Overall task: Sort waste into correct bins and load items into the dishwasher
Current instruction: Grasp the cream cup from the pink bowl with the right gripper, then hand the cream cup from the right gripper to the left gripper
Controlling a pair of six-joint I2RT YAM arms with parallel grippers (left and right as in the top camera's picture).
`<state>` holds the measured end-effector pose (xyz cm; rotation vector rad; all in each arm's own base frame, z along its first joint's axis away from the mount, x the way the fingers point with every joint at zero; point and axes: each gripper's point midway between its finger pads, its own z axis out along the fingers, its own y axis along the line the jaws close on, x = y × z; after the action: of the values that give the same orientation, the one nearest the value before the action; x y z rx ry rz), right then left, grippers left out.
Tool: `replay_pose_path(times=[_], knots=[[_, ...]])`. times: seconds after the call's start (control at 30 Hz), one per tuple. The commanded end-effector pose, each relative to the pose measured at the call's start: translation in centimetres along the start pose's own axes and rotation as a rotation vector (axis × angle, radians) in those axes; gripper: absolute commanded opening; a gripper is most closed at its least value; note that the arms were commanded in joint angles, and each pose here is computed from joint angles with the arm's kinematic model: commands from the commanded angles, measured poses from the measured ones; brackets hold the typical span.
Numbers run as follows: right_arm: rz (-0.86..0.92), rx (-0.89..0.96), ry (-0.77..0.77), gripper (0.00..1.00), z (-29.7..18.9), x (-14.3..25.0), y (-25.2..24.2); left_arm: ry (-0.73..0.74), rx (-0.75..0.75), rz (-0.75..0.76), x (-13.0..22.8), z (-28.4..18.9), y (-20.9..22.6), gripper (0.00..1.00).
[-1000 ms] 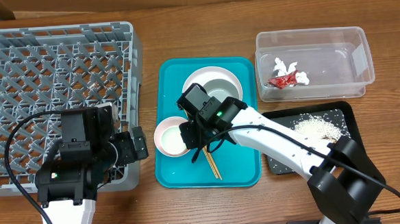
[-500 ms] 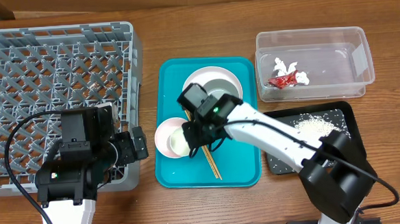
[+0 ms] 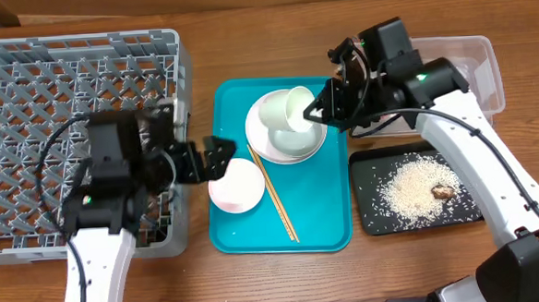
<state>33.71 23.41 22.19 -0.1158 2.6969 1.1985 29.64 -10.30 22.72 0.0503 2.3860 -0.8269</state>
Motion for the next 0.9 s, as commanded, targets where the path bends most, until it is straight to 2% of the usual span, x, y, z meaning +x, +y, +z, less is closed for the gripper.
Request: replay_pose_path(times=[0.0,0.03,0.13,0.27,0.43,0.53,0.73,0.8,0.87], knots=[[-0.090,-0.360,0.140,0.04,-1.4,2.5,5.7,0.029,0.431,0.086,-1.1,0.0,-7.0,1.00],[-0.096,-0.423,0.161,0.04,-1.8,2.9,6.7,0.023,0.533,0.125,-1.5,-0.3,-8.3,1.00],[-0.110,-0.511,0.188,0.04,-2.6,3.3,8.0,0.009,0.679,0.199,-2.1,-1.2,-10.2,1.00],[-0.117,-0.611,0.226,0.04,-3.6,3.9,9.4,-0.011,0.781,0.292,-2.3,-2.3,-12.0,1.00],[-0.121,-0.664,0.250,0.04,-4.2,4.3,10.2,-0.010,0.824,0.358,-1.8,-2.2,-13.8,1.00],[-0.125,-0.664,0.261,0.04,-4.0,4.6,10.4,-0.033,0.847,0.417,-2.0,-2.3,-14.8,0.94],[-0.105,-0.627,0.269,0.04,-3.3,5.0,10.0,-0.076,0.864,0.436,-3.3,-3.0,-15.6,0.94],[-0.105,-0.626,0.268,0.04,-3.3,5.0,10.0,-0.076,0.866,0.435,-3.3,-3.0,-15.7,0.89],[-0.106,-0.627,0.268,0.04,-3.3,5.0,10.0,-0.068,0.864,0.425,-3.2,-3.0,-15.6,0.78]])
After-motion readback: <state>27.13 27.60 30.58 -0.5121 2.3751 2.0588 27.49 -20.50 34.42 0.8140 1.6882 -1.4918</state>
